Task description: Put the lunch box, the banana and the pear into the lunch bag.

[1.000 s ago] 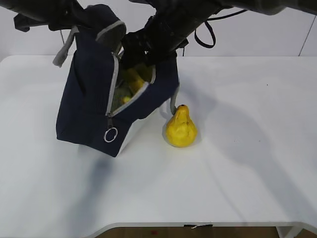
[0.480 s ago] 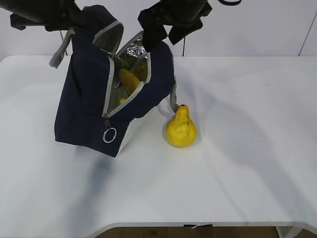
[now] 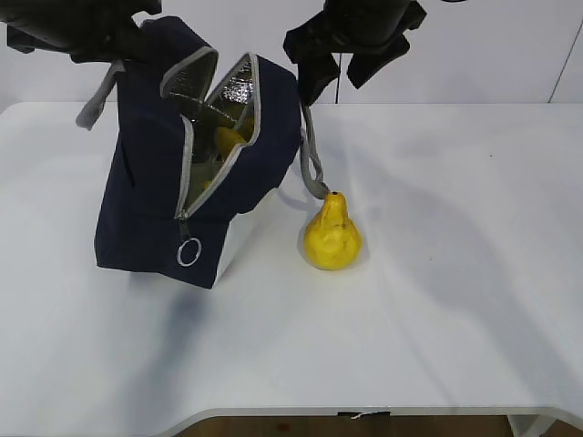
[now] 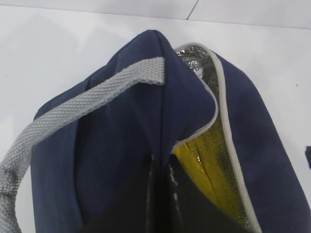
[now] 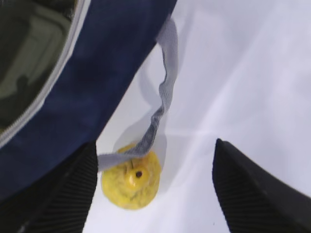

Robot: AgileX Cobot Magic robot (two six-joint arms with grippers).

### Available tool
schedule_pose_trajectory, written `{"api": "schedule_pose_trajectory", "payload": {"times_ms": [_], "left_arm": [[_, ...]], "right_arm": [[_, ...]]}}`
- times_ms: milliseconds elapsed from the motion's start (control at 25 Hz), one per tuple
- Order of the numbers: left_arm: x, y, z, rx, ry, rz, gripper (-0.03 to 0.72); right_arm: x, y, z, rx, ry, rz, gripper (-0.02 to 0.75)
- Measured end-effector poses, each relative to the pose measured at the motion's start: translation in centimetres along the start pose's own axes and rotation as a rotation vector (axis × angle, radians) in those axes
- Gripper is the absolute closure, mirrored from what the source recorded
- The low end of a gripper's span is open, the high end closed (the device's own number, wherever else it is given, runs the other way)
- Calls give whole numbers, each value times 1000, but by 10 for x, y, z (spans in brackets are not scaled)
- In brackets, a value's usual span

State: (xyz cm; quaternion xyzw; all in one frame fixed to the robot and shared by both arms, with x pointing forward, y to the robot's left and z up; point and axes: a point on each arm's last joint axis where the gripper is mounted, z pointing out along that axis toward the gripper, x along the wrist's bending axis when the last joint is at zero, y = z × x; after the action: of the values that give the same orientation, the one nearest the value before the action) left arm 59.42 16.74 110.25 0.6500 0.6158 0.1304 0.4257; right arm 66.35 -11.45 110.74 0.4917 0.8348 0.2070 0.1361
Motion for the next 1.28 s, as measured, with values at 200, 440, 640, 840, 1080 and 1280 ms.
{"api": "schedule_pose_trajectory", "payload": {"times_ms": [200, 440, 640, 840, 1080, 1280], "left_arm": [[0, -1, 0, 6, 3, 4, 693], [0, -1, 0, 10, 4, 5, 693], [1, -1, 0, 10, 8, 13, 693], [2, -1, 0, 9, 22, 37, 693], [4, -1, 0, 11, 44, 75, 693], [6, -2, 5, 32, 56, 87, 693]], "right_arm": [[1, -16, -3, 53, 3, 3, 158], [4, -40, 10, 159, 15, 6, 163], [7, -49, 19, 201, 53, 20, 188], [8, -52, 23, 215, 59, -1, 193], [8, -53, 31, 231, 69, -23, 193], [10, -55, 43, 254, 96, -26, 193]]}}
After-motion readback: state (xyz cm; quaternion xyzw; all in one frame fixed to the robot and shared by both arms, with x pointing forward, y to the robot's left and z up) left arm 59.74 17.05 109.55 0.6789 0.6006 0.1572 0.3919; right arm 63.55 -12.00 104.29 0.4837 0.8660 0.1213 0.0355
